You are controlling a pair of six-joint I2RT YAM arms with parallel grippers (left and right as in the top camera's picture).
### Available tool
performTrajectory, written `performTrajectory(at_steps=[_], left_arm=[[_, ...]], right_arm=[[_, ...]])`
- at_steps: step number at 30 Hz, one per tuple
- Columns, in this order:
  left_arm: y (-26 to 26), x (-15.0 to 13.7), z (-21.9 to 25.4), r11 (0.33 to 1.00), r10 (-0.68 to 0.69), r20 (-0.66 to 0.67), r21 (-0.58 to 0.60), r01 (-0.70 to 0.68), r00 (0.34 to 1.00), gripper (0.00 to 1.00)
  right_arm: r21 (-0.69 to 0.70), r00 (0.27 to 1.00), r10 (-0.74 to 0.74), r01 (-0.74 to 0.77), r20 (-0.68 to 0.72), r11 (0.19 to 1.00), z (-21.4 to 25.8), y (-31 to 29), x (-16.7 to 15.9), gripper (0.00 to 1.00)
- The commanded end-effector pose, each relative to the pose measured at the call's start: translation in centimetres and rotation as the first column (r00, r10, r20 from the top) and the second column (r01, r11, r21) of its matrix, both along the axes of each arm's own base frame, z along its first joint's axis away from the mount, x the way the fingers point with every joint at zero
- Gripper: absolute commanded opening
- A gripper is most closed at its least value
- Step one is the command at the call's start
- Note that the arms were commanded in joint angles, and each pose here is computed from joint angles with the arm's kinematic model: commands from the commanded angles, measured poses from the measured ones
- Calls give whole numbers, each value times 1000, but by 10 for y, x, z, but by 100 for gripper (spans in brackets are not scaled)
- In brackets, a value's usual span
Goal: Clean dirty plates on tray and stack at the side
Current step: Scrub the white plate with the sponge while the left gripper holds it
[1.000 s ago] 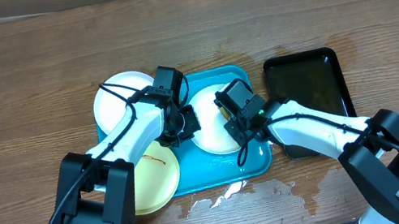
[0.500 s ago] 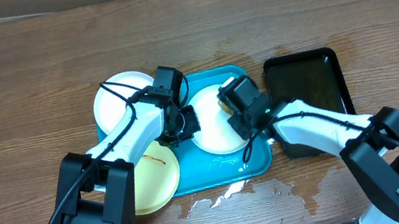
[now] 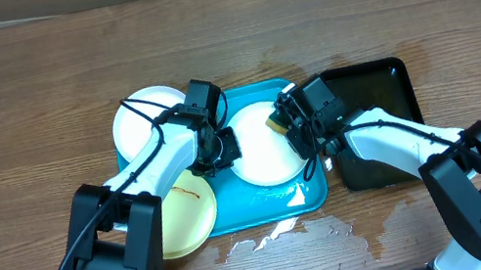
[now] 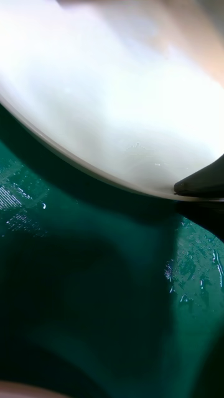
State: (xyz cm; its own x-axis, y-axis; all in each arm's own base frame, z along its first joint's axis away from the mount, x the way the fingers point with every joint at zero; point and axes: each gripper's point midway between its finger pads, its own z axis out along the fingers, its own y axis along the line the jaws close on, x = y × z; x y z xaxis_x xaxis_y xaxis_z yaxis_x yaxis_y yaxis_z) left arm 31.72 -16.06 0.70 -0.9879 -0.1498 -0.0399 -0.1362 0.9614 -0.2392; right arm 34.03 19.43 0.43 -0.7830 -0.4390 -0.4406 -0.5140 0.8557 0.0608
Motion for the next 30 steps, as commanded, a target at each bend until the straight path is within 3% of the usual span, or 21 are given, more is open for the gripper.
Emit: performTrajectory(at_steps=[1,22,30], left_arm=[[9,-6,-10,998,-41,-15,54,42,999,4],[9,-6,-10,998,-41,-15,54,42,999,4],[9,-7,-10,998,-40,-16,54,41,999,4]], right_arm=[[-40,996,7,-10,-94,999,-34,-12,-22,4],[48,995,1,-5,96,999,-15,10,26,4],[185,981,44,-79,186,980,66,38,40,4]])
